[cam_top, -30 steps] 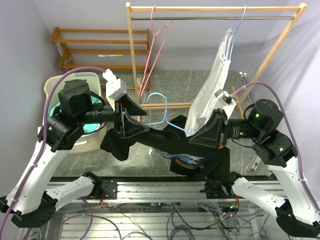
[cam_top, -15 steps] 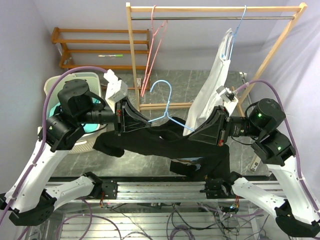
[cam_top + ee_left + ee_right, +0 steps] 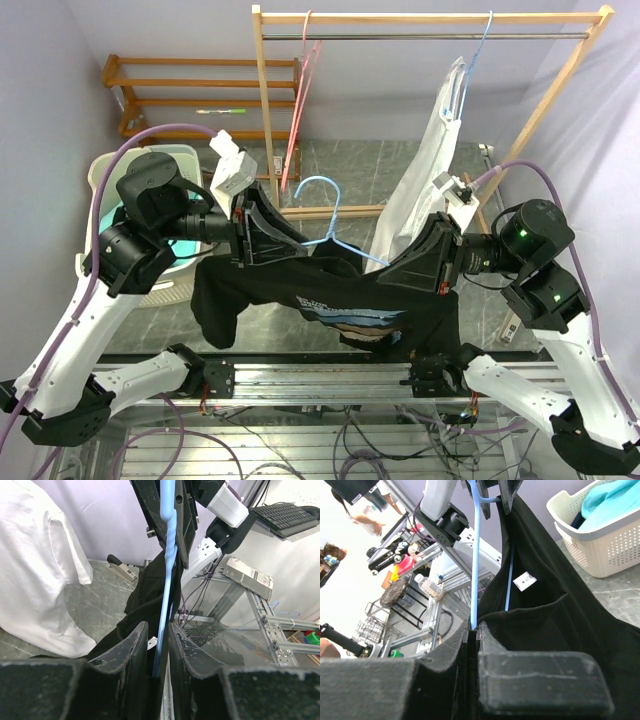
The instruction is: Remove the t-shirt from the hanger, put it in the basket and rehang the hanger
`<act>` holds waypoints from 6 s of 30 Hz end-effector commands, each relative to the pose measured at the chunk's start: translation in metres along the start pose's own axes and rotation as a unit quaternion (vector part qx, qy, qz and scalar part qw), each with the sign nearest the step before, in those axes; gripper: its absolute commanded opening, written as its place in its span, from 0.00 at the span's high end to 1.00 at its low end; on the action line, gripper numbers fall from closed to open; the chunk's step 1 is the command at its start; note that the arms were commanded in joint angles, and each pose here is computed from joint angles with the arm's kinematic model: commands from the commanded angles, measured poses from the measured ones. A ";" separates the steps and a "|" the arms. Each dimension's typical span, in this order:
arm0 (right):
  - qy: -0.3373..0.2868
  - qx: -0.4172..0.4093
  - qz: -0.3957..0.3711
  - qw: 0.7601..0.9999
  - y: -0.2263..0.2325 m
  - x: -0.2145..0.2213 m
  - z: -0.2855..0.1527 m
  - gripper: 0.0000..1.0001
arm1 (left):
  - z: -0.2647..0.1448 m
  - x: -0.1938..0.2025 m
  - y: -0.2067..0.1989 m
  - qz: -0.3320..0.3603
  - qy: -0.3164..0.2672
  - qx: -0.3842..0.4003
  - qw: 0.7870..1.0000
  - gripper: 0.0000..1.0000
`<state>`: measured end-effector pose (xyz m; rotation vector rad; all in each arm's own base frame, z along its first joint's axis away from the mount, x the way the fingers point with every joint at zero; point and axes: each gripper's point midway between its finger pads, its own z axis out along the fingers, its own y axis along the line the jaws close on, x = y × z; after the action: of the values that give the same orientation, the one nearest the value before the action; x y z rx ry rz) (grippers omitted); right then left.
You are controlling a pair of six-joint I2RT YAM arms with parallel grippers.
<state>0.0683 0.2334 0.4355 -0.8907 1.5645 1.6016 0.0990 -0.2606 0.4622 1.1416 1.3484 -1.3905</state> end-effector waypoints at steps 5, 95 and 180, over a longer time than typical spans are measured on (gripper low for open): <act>-0.012 -0.021 -0.023 0.999 0.010 -0.007 0.000 1.00 | 0.006 -0.003 -0.009 0.012 -0.002 0.027 1.000 0.91; -0.049 0.072 -0.156 0.984 0.091 0.022 -0.092 0.58 | -0.014 0.030 0.006 -0.002 0.043 -0.075 0.996 0.93; -0.235 0.504 -0.163 0.815 -0.141 -0.171 -0.063 1.00 | -0.185 0.135 0.081 -0.094 -0.148 -0.570 0.803 0.43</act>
<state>0.2505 0.1577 0.4701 -0.1893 1.6549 0.4827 0.1547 -0.0779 0.3100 0.0196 1.6936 -0.5561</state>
